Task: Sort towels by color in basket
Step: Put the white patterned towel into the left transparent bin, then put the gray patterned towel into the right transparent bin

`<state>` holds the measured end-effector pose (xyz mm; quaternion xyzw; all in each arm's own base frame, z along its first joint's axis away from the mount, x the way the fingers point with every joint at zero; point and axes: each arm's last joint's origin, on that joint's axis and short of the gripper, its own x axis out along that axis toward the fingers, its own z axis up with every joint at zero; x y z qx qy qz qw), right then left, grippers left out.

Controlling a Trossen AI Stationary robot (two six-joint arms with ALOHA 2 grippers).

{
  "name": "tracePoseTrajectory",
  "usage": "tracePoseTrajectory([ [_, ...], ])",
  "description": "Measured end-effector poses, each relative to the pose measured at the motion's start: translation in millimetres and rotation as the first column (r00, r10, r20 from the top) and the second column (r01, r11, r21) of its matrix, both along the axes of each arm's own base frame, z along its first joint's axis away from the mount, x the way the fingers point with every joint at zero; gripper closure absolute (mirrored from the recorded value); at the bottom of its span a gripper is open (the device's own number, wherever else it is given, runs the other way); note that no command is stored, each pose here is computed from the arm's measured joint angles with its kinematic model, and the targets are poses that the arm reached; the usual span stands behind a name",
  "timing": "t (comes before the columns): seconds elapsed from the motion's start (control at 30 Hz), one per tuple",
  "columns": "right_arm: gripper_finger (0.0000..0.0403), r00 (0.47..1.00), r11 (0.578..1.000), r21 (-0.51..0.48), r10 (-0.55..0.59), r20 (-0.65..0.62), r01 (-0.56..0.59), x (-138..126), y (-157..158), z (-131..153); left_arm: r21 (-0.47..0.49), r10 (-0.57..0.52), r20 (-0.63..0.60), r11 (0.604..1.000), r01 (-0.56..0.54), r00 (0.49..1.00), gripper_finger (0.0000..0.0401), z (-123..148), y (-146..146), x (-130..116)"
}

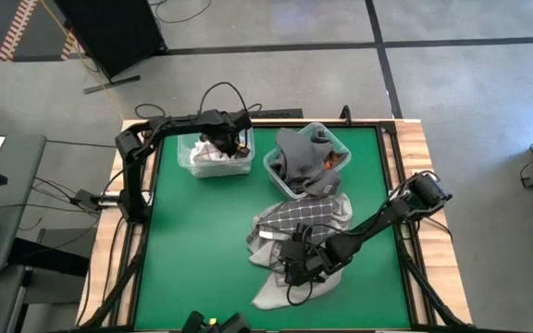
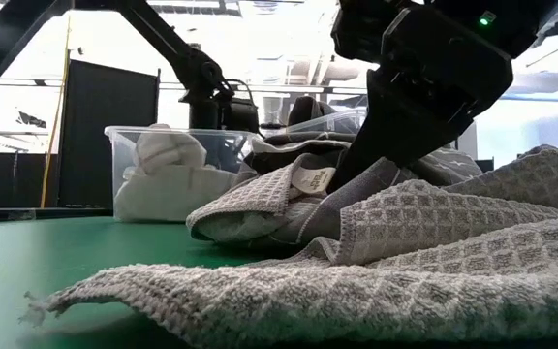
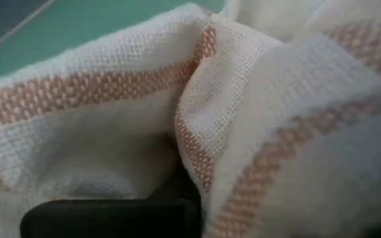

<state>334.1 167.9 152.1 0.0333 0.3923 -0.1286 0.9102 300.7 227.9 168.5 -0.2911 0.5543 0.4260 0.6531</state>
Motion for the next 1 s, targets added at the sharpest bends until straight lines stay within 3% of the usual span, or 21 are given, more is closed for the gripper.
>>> tracePoseTrajectory([
  [0.37,0.0129,1.000,1.000,0.000,0.000,0.000,0.000,0.0,0.0,0.0,0.018,-0.021,-0.005,1.000,0.021,1.000,0.0354,2.5,-4.0,1.8],
  [0.77,0.0129,1.000,1.000,0.001,-0.001,0.000,0.001,0.0,0.0,0.0,0.103,-0.059,0.129,0.994,0.045,0.990,0.0182,63.0,-17.3,-11.9],
  [1.0,0.0129,1.000,1.000,0.003,-0.003,0.001,0.003,0.1,-0.1,0.0,0.211,-0.108,0.255,0.976,0.054,0.961,0.0141,119.2,-33.5,-33.2],
])
